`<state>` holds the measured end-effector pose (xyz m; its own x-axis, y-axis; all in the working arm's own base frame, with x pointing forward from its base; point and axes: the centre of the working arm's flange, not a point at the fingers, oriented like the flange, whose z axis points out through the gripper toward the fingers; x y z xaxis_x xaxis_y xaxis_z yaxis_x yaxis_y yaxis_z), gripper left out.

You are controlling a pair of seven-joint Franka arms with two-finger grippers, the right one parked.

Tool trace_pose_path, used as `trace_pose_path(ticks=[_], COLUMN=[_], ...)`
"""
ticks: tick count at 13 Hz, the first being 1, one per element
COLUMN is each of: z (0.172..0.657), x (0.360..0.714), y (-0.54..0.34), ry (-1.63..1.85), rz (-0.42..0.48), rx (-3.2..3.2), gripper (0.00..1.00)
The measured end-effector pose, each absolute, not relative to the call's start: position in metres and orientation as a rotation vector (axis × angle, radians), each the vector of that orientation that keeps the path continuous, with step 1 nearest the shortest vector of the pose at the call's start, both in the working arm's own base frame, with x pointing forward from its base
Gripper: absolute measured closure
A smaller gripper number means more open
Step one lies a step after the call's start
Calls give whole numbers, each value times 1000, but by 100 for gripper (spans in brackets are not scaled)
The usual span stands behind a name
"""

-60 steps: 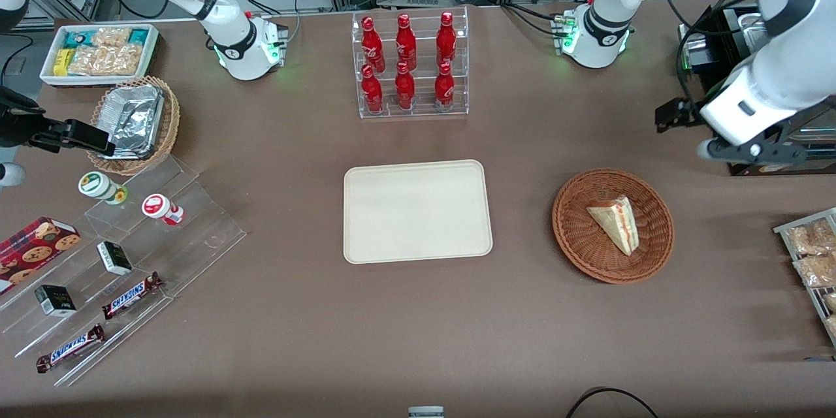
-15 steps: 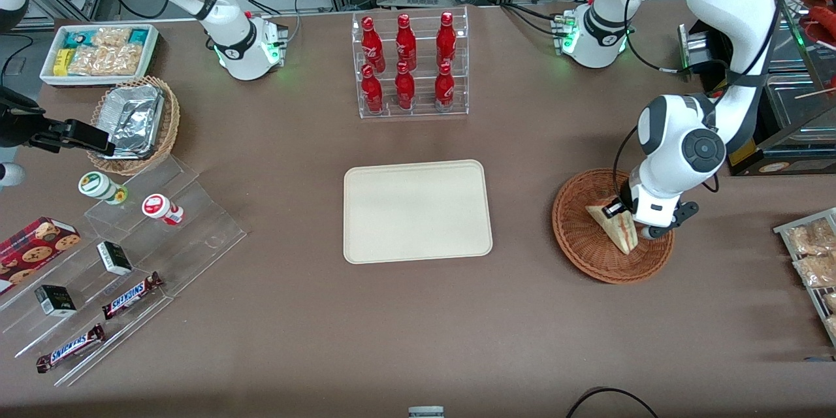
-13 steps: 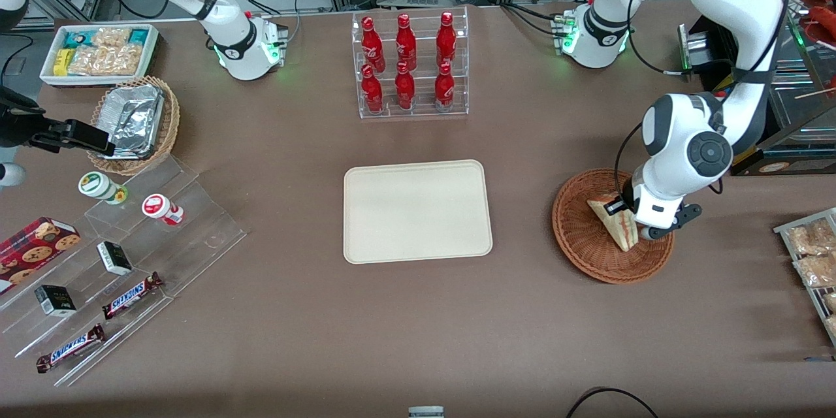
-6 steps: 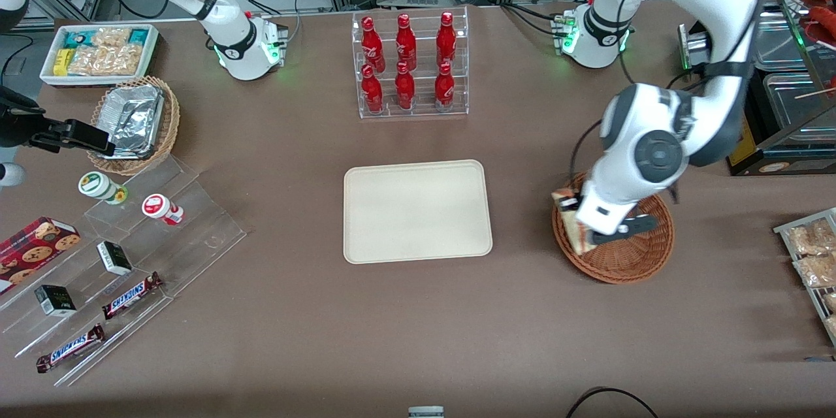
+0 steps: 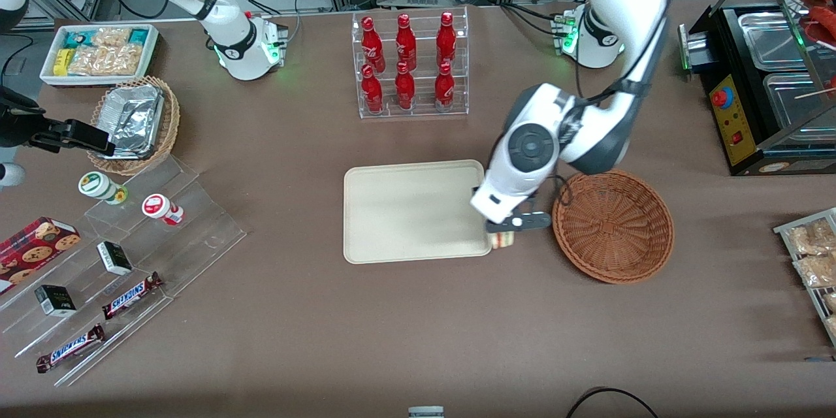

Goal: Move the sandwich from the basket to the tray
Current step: 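Lift the sandwich and carry it with the left gripper over the tray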

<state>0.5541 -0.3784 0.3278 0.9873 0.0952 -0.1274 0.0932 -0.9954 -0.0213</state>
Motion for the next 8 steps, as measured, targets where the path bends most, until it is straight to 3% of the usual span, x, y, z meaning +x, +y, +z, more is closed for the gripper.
trace_pose_path(ticks=[8], z=[279], x=[523], y=[-521], ry=[-163], rz=[180], rx=[-3152], gripper=[85])
